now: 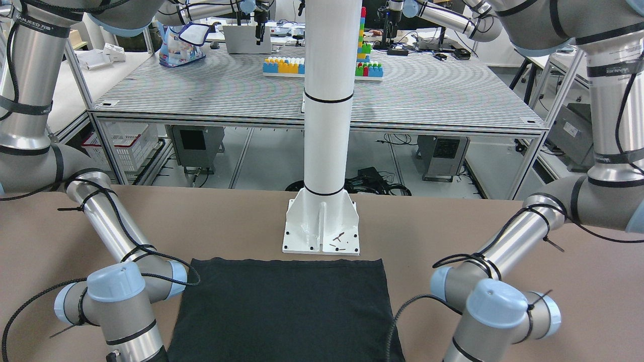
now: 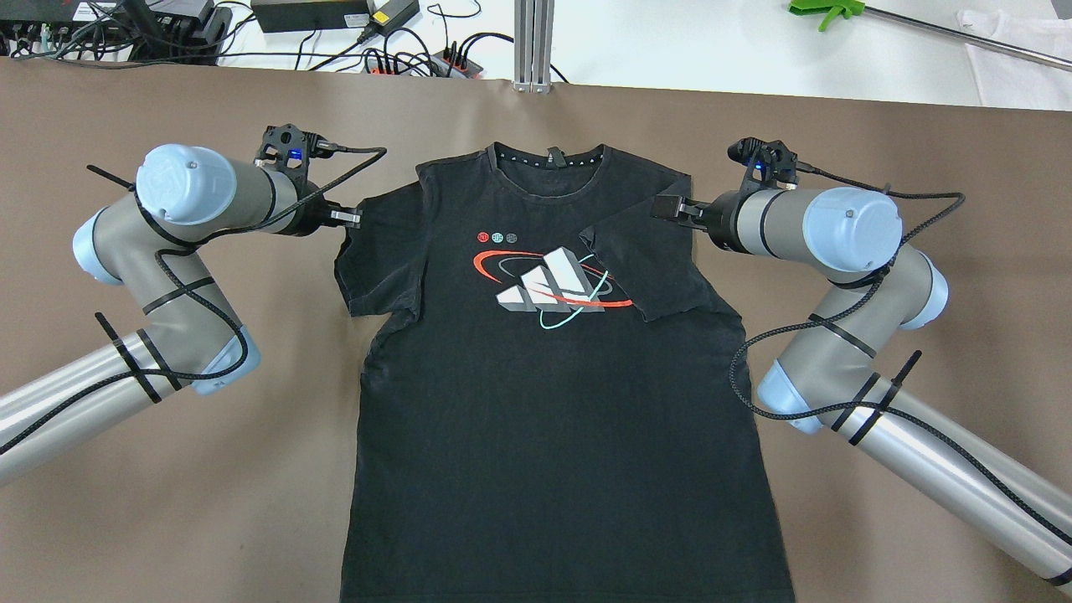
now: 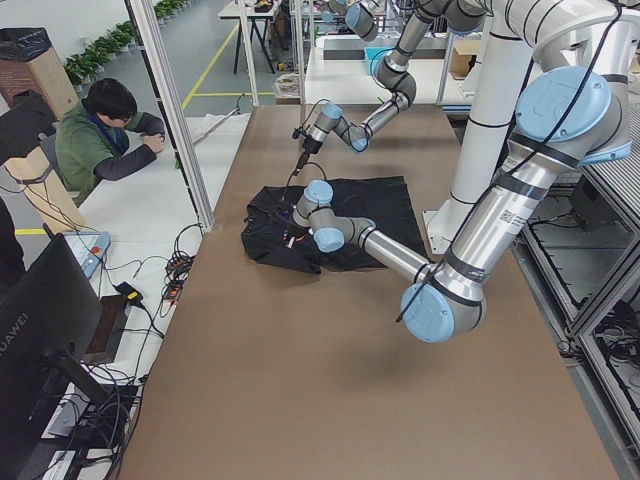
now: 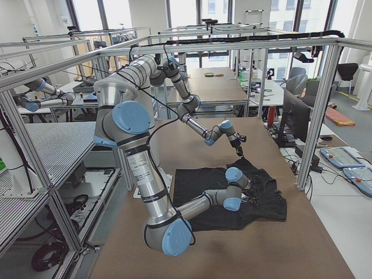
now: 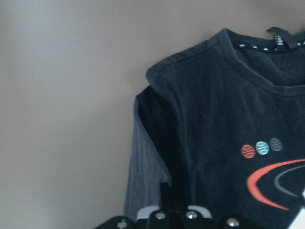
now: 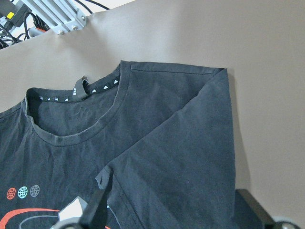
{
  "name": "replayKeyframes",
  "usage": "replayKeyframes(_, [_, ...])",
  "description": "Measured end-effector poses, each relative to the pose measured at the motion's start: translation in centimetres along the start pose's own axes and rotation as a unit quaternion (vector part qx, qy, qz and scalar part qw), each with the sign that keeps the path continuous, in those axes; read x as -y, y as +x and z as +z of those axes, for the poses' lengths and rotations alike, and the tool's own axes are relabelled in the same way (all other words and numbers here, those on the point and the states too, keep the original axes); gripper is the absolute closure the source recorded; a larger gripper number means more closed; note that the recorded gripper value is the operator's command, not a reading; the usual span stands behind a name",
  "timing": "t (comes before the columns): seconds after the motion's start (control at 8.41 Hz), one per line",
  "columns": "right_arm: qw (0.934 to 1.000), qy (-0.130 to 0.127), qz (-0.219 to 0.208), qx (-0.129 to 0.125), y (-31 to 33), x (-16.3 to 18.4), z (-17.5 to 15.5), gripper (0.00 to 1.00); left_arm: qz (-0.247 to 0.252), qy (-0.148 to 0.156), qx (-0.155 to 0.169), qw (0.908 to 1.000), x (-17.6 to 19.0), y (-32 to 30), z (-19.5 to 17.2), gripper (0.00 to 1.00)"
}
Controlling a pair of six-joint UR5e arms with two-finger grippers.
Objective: Fold clothes
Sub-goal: 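Grasp the other sleeve with the left gripper and fold it inward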
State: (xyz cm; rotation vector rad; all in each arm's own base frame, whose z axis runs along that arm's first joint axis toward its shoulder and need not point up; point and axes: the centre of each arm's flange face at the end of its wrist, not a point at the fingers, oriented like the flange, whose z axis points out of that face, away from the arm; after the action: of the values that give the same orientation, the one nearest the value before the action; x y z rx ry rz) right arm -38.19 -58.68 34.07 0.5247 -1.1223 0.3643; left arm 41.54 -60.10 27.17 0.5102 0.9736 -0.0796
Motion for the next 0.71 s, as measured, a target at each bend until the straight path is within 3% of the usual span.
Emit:
replayKeyframes(0.36, [1.0000,-0.001,0.000,-0.002,1.2,-0.5,-0.8,0.06,-0.053,-0.009,0.014,0.9984,2.0,13.2,0.2,1.00])
replayKeyframes(0.71, [1.0000,-0.001,0.000,-0.003,1.4,-0.6,-1.0,0.06,-0.077,0.007,0.046,0.9960,4.0,17.9,4.3,1.00])
